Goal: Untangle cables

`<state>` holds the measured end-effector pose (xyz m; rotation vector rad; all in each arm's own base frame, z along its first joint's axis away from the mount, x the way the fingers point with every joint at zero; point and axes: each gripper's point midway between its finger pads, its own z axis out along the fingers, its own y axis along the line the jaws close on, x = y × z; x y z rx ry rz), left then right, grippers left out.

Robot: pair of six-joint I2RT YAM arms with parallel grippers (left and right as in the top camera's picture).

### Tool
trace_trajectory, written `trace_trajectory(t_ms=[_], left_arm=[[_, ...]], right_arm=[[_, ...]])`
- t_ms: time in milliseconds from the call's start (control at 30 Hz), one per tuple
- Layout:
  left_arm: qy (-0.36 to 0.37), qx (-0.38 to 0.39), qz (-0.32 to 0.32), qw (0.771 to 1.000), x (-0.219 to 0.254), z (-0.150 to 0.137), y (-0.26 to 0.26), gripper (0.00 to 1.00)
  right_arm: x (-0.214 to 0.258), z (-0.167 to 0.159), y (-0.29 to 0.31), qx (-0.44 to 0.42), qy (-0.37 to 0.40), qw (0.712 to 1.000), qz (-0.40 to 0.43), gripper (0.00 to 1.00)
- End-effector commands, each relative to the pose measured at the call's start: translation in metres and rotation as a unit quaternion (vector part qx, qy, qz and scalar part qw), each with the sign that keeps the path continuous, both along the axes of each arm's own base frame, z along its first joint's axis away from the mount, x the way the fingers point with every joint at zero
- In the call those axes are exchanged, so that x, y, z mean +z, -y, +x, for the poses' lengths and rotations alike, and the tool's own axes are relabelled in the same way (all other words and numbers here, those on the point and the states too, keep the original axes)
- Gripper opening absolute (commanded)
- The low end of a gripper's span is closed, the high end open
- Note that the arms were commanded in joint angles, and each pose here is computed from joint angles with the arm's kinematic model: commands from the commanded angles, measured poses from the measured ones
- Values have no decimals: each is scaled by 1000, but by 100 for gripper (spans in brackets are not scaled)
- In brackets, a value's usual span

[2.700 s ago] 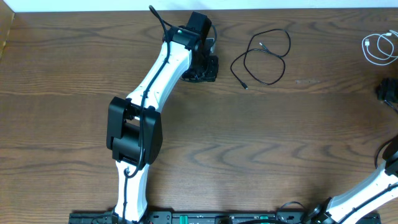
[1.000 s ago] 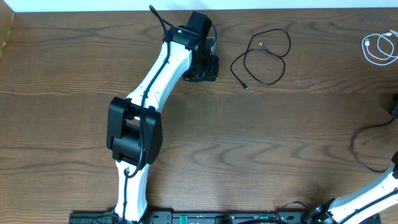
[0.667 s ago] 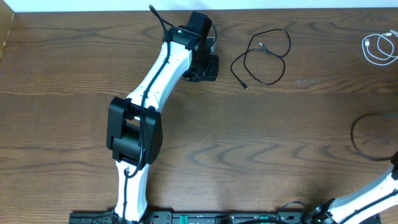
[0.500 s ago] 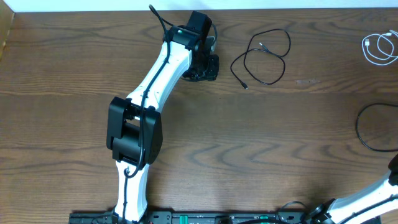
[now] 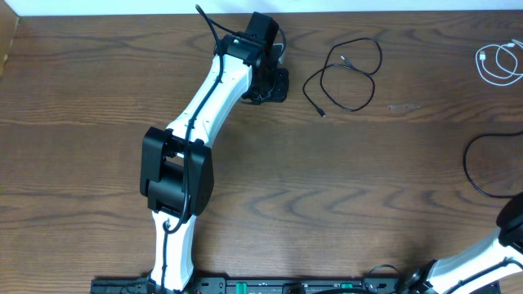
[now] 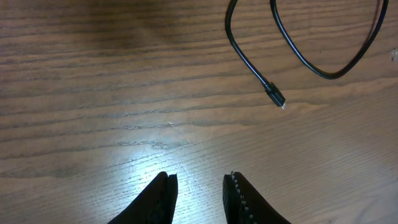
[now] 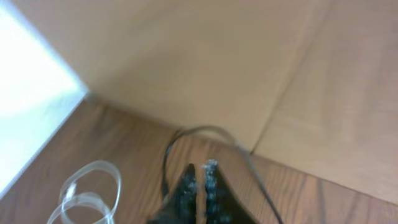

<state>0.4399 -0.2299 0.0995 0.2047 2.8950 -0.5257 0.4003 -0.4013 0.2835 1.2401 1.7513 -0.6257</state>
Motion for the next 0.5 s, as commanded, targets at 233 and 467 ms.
trace_trajectory(t_ms=[233,467], left_arm=[[-9,62,29,998,-11,11,-29,38],[-37,127,28,991,-13,19,-74,38]], right_arm=[[-51,102,-159,359,-6,921,151,59],[-89,146,-284,468,-46,862,192,63]])
